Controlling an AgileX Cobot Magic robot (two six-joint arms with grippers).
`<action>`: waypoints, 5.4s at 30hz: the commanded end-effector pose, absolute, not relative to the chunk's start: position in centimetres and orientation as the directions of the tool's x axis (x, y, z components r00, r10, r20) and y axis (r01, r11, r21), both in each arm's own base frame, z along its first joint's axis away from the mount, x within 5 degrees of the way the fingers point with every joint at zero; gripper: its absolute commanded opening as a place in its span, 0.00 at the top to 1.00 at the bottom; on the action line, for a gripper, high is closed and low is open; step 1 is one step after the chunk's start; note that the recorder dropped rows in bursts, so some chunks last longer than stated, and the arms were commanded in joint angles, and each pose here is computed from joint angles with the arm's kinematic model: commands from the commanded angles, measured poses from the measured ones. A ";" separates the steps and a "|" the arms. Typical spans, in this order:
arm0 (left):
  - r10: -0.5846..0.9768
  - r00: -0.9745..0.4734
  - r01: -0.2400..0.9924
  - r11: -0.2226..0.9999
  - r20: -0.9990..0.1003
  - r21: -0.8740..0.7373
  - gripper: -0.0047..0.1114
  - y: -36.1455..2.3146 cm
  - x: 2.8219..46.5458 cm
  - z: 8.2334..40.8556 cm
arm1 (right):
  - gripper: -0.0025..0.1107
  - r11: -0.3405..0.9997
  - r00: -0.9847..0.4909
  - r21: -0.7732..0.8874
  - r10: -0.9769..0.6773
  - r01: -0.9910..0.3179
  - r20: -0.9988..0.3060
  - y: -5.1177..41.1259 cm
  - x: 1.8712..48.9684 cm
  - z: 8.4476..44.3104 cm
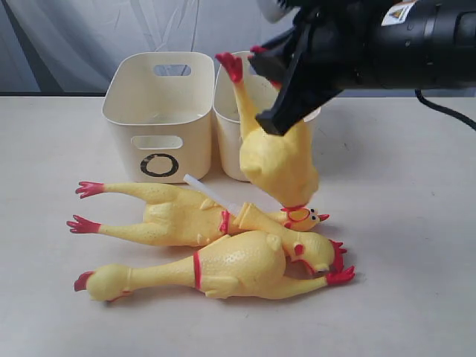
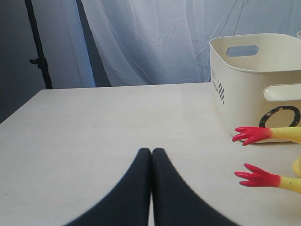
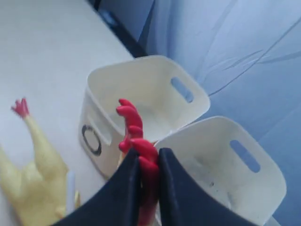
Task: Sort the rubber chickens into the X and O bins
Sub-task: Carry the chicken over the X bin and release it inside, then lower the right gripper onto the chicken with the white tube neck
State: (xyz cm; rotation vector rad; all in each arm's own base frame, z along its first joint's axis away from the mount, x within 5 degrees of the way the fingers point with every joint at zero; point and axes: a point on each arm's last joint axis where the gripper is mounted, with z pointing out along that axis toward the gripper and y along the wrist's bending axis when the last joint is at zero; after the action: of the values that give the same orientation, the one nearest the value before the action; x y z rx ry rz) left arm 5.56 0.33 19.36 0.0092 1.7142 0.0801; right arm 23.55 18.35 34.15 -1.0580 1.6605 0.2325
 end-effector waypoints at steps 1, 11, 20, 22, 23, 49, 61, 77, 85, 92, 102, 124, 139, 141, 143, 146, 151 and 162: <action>0.048 -0.146 -0.035 0.998 -0.988 0.054 0.96 0.3 5.5 19.2 | 0.99 0.762 -0.004 -0.230 -0.292 -0.605 -0.956 17.6 24.2 36.5; 0.048 -0.146 -0.035 0.998 -0.988 0.054 0.96 0.3 5.5 19.2 | 0.99 0.932 0.044 -0.071 -0.059 -0.355 -0.997 15.6 25.4 37.1; 0.048 -0.146 -0.035 0.998 -0.988 0.054 0.96 0.3 5.5 19.2 | 0.99 0.957 0.104 0.102 0.135 -0.271 -0.985 16.1 27.7 34.7; 0.048 -0.146 -0.035 0.998 -0.988 0.054 0.96 0.3 5.5 19.2 | 0.99 0.961 0.123 0.104 0.139 -0.256 -0.983 16.4 28.3 34.0; 0.048 -0.146 -0.035 0.998 -0.988 0.054 0.96 0.3 5.5 19.2 | 0.99 0.964 0.127 0.099 0.133 -0.245 -0.983 16.5 28.6 33.6; 0.048 -0.146 -0.035 0.998 -0.988 0.054 0.96 0.3 5.5 19.2 | 0.99 0.973 0.152 0.077 0.111 -0.216 -0.982 21.2 35.5 25.6; 0.048 -0.146 -0.035 0.998 -0.988 0.054 0.96 0.3 5.5 19.2 | 0.99 0.978 0.066 0.102 0.116 -0.180 -0.991 21.1 35.9 23.9; 0.049 -0.140 -0.035 0.998 -0.989 0.054 0.96 0.3 5.6 19.3 | 0.50 0.978 0.037 0.115 0.123 -0.176 -0.992 21.1 35.8 23.8; 0.049 -0.140 -0.035 0.998 -0.989 0.054 0.96 0.3 5.6 19.3 | 0.50 0.973 0.082 0.118 0.136 -0.196 -0.987 20.9 35.3 25.8; 0.049 -0.140 -0.035 0.998 -0.989 0.054 0.96 0.3 5.6 19.3 | 0.50 0.949 0.007 0.134 0.141 -0.285 -0.990 20.8 33.9 28.8; 0.049 -0.140 -0.035 0.998 -0.989 0.054 0.96 0.3 5.6 19.3 | 0.50 0.847 -0.322 0.131 -0.050 -0.515 -0.945 21.2 29.8 30.7; 0.049 -0.140 -0.035 0.998 -0.989 0.054 0.96 0.3 5.6 19.3 | 0.50 0.664 -0.497 -0.045 -0.601 -0.746 -0.626 19.9 25.7 27.5; 0.049 -0.140 -0.035 0.998 -0.989 0.054 0.96 0.3 5.6 19.3 | 0.50 0.609 -0.542 -0.008 -0.712 -0.793 -0.447 21.4 27.5 20.5; 0.049 -0.140 -0.035 0.998 -0.989 0.054 0.96 0.3 5.6 19.3 | 0.50 0.586 -0.527 -0.006 -0.734 -0.810 -0.428 21.5 27.6 19.7; 0.049 -0.140 -0.035 0.998 -0.989 0.054 0.96 0.3 5.6 19.3 | 0.50 0.586 -0.529 -0.005 -0.736 -0.811 -0.422 21.7 27.8 19.1; 0.049 -0.140 -0.035 0.998 -0.989 0.054 0.96 0.3 5.6 19.3 | 0.50 0.590 -0.528 -0.013 -0.731 -0.807 -0.431 21.8 28.1 18.6; 0.049 -0.140 -0.035 0.998 -0.989 0.054 0.96 0.3 5.6 19.3 | 0.50 0.600 -0.533 -0.016 -0.722 -0.800 -0.442 22.1 28.5 17.7; 0.049 -0.140 -0.035 0.998 -0.989 0.054 0.96 0.3 5.6 19.3 | 0.50 0.602 -0.547 -0.010 -0.731 -0.798 -0.407 22.3 28.9 15.5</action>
State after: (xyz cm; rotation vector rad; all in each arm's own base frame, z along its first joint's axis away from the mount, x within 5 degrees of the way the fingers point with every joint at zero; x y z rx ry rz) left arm 5.56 0.33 19.36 0.0104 1.7142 0.0817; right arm 28.92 22.32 16.27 -1.2052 2.4438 0.2583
